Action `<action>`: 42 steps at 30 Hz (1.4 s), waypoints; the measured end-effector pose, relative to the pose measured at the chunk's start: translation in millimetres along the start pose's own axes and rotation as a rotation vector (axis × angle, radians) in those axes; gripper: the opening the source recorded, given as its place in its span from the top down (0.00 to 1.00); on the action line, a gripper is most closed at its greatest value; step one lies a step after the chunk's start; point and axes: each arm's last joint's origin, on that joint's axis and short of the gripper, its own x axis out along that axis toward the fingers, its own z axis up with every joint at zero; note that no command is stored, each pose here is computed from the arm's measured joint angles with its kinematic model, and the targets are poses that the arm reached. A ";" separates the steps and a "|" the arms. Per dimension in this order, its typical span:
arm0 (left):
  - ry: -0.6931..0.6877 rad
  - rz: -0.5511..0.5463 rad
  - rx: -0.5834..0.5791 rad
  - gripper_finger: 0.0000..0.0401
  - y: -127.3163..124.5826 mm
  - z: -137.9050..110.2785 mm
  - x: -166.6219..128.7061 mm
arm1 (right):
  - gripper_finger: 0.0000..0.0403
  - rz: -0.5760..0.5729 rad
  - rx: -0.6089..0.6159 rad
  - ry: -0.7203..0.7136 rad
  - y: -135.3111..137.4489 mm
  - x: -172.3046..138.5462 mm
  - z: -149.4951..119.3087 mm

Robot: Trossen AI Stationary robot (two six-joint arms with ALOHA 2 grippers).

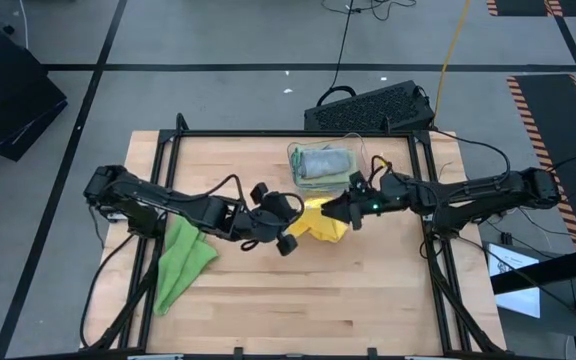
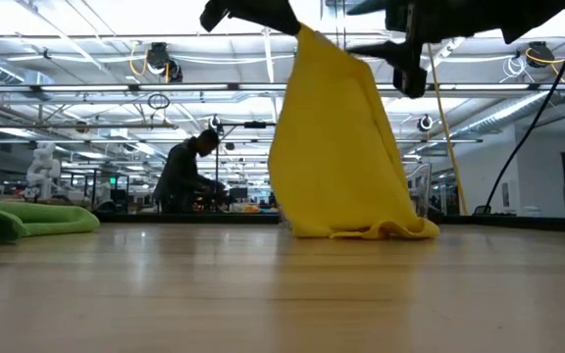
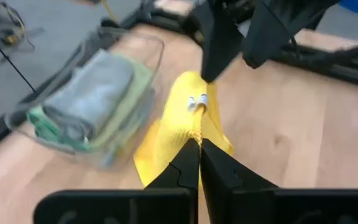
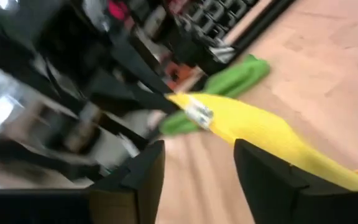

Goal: Fold microfiber towels
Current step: Fold the yellow towel

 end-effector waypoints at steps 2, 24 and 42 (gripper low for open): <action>0.023 -0.008 -0.002 0.99 -1.7 -3.3 -1.7 | 0.51 -0.035 -0.101 0.038 -3.1 -0.1 -4.1; 0.052 -0.007 -0.041 0.98 1.1 -4.8 -0.3 | 0.51 -0.292 -0.391 0.287 -77.4 -26.4 -96.7; 0.053 0.003 -0.107 0.99 6.5 -2.1 3.5 | 0.64 -0.291 -0.417 0.196 -98.7 -26.0 -115.6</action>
